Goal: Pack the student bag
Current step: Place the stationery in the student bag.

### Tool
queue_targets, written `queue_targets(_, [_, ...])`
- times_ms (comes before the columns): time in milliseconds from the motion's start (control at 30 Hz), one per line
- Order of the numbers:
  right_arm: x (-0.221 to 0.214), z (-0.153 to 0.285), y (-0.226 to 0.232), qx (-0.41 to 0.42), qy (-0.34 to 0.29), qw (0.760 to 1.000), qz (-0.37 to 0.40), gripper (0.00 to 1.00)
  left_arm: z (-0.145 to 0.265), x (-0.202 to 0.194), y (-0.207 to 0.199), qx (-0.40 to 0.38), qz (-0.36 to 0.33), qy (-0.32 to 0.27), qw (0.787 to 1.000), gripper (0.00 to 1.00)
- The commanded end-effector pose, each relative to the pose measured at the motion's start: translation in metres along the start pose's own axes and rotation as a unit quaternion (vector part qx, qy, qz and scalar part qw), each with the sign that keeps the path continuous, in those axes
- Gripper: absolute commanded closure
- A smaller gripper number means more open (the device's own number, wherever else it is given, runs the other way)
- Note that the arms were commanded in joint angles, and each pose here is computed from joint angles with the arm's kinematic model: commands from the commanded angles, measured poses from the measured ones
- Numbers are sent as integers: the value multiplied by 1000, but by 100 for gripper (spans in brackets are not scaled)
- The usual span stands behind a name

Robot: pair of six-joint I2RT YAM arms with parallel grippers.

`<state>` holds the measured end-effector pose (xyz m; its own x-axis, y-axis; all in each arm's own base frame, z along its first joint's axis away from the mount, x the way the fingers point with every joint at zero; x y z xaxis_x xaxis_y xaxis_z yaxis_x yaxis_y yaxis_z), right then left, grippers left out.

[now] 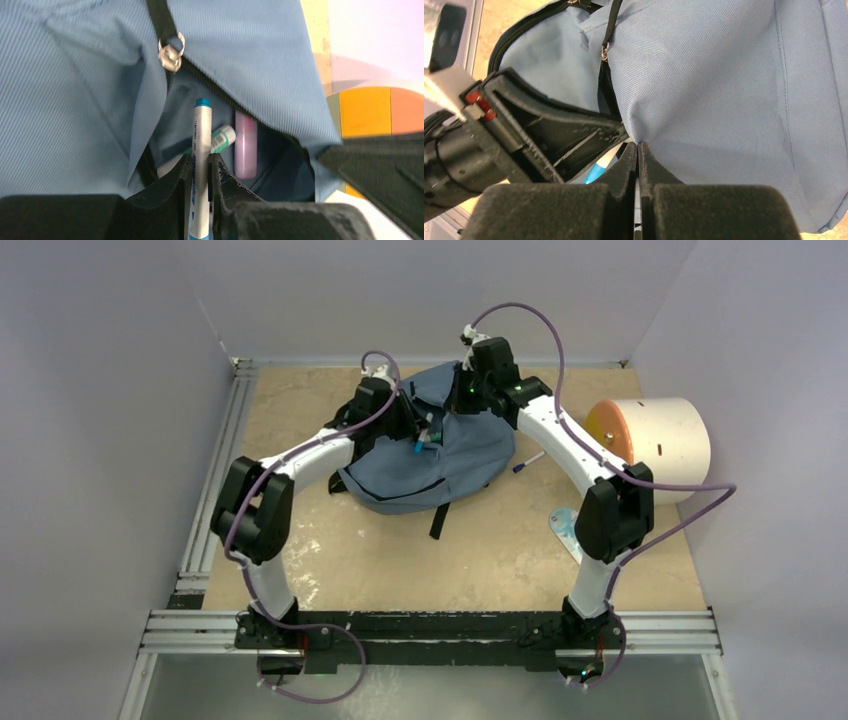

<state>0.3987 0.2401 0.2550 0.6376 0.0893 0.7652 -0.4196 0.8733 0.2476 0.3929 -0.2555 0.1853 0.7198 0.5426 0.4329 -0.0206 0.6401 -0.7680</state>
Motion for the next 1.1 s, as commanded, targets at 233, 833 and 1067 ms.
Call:
queue_targets(233, [20,19,16,45,-47,998,-13,100,-59,32,-43,-84,52,-11,995,100])
queue_targets(833, [22,18,15,40,-49,998,-12,100,-8,4,-33,-66,-2,-23,998,39])
queue_targets(1067, [24,18,12,29,-53,998,-9,100,62,0,-8,-21,-81,-71,994,36])
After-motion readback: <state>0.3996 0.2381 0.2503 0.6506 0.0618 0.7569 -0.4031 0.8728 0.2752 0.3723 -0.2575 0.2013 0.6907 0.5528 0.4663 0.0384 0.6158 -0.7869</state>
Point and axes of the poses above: each gripper's point midway between its finger pads, its own z axis back along the fingers, its own y axis along the line the jaws close on, x = y × z, the point moved 6 cm from there along z, back along the fingers, and after that the axes turned 11 degrees about z, right-handed, at the moved point
